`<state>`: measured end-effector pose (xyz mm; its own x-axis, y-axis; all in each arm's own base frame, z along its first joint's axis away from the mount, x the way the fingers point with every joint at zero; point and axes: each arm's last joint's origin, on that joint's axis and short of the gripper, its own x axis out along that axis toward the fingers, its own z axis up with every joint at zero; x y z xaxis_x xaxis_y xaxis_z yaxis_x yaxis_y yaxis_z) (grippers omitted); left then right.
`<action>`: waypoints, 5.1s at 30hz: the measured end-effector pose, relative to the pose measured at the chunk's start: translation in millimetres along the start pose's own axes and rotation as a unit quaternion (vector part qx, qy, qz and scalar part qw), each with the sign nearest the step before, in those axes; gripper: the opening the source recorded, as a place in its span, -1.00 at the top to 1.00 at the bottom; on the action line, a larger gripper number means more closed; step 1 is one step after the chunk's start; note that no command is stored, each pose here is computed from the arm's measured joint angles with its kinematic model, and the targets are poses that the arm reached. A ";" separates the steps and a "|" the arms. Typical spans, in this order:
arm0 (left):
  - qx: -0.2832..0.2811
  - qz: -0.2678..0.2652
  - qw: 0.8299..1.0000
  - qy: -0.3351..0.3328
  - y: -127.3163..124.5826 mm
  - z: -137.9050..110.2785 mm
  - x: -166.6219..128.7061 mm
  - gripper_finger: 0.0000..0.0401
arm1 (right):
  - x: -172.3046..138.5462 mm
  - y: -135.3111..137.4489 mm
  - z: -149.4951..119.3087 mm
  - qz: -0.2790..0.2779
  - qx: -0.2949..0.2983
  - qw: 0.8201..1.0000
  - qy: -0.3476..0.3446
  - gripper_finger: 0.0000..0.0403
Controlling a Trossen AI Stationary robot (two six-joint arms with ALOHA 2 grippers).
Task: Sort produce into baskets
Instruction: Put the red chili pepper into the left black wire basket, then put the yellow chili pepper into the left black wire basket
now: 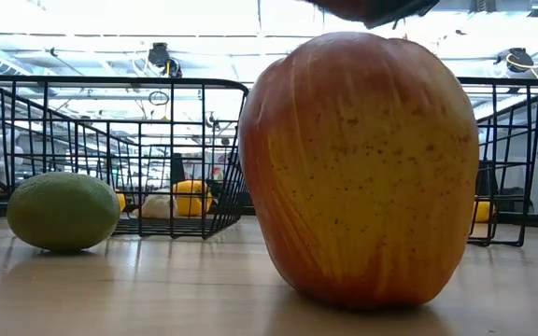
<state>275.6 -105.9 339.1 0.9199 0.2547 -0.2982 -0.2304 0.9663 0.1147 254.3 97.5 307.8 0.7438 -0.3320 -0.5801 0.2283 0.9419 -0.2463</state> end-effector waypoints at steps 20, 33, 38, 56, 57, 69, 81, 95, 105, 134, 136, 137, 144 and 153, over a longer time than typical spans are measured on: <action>-0.010 -0.087 0.995 0.047 25.9 -17.1 67.0 -0.70 | 13.2 -4.9 3.7 -0.014 -0.025 1.000 0.000 0.28; -0.003 -0.093 0.995 0.037 27.4 -15.2 68.2 -0.28 | 15.3 -8.1 4.1 -0.019 -0.032 0.999 0.003 0.28; -0.002 -0.080 0.996 0.038 29.4 -15.4 68.9 -0.04 | 15.3 -8.1 4.2 -0.019 -0.031 0.999 0.003 0.28; -0.004 -0.074 0.996 0.041 32.4 -15.9 70.2 0.44 | 14.9 -7.4 4.3 -0.017 -0.046 0.999 0.002 0.19; -0.003 -0.074 0.996 0.042 32.5 -15.9 70.2 0.44 | 14.9 -7.4 4.3 -0.017 -0.046 0.999 0.002 0.14; 0.010 -0.051 0.995 0.087 43.5 -16.4 49.8 0.43 | 11.9 -8.6 2.6 -0.004 -0.029 1.000 0.010 -0.56; -0.111 0.063 0.959 0.252 59.9 -39.6 -7.9 0.43 | -2.6 -18.6 -12.4 -0.021 0.041 0.997 0.069 -0.67; -0.166 0.189 0.929 0.271 40.6 -69.0 25.6 0.43 | -10.9 -4.5 -15.1 0.001 0.048 0.997 0.060 -0.67; -0.168 0.252 0.905 0.298 34.1 -100.8 64.8 0.43 | -15.8 2.1 -16.8 0.012 0.041 0.998 0.057 -0.67; -0.144 0.191 0.935 0.263 40.8 -65.8 57.8 -0.60 | -15.7 2.2 -16.4 0.013 0.049 0.997 0.055 -0.67; -0.129 0.178 0.946 0.237 40.8 -51.2 44.5 -0.60 | -15.6 2.2 -16.5 0.012 0.051 0.997 0.056 -0.67; -0.120 0.173 0.952 0.222 41.4 -43.7 37.8 -0.60 | -15.6 2.2 -16.4 0.012 0.051 0.997 0.056 -0.67; -0.035 0.182 0.971 0.152 50.8 -16.1 4.5 -0.60 | -16.0 -11.9 -11.8 -0.098 0.024 0.995 0.008 -0.67; 0.010 0.193 0.970 0.150 56.5 -12.9 1.7 -0.60 | -7.8 -96.0 -2.1 -0.240 -0.022 0.969 0.045 -0.61</action>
<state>260.1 -50.3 332.8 0.6318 0.5995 -0.4914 -0.5308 0.7965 0.2894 225.3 9.6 334.3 0.5008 -0.7364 -0.4549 0.5058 0.6754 -0.5366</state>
